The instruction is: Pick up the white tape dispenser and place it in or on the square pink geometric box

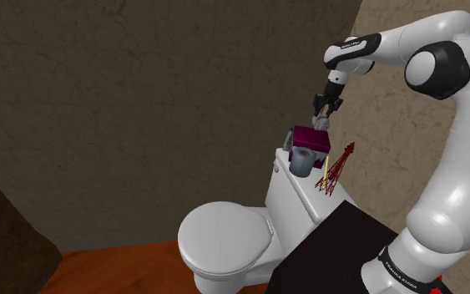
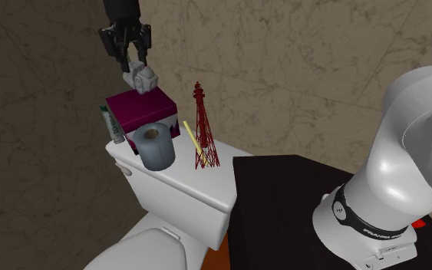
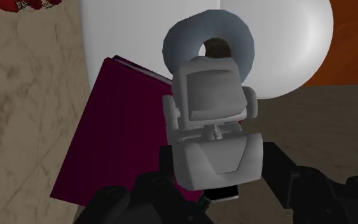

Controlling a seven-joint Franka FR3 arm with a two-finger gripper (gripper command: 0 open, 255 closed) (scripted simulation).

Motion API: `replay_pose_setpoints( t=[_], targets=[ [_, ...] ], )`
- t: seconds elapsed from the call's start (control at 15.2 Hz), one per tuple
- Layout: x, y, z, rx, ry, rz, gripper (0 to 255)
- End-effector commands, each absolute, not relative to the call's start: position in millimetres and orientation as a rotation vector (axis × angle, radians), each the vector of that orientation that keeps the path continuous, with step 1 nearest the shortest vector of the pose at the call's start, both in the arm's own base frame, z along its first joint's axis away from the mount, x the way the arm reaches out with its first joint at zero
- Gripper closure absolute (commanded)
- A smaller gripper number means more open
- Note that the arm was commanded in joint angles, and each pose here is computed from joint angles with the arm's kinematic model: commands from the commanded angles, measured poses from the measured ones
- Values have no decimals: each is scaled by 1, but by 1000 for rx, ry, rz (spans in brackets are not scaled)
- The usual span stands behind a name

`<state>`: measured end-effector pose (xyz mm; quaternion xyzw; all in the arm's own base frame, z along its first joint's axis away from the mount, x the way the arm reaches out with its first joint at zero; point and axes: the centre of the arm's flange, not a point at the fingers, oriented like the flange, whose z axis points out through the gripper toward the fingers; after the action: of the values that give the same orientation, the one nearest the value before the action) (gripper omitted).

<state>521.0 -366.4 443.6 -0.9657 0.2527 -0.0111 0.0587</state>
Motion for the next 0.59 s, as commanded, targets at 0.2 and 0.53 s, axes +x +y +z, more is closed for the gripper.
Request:
replay_pose_setpoints(
  t=[0.2, 0.53],
  targets=[
    [558, -424, 451, -2926, 763, -34, 255],
    [567, -438, 437, -2926, 763, -34, 255]
  ],
)
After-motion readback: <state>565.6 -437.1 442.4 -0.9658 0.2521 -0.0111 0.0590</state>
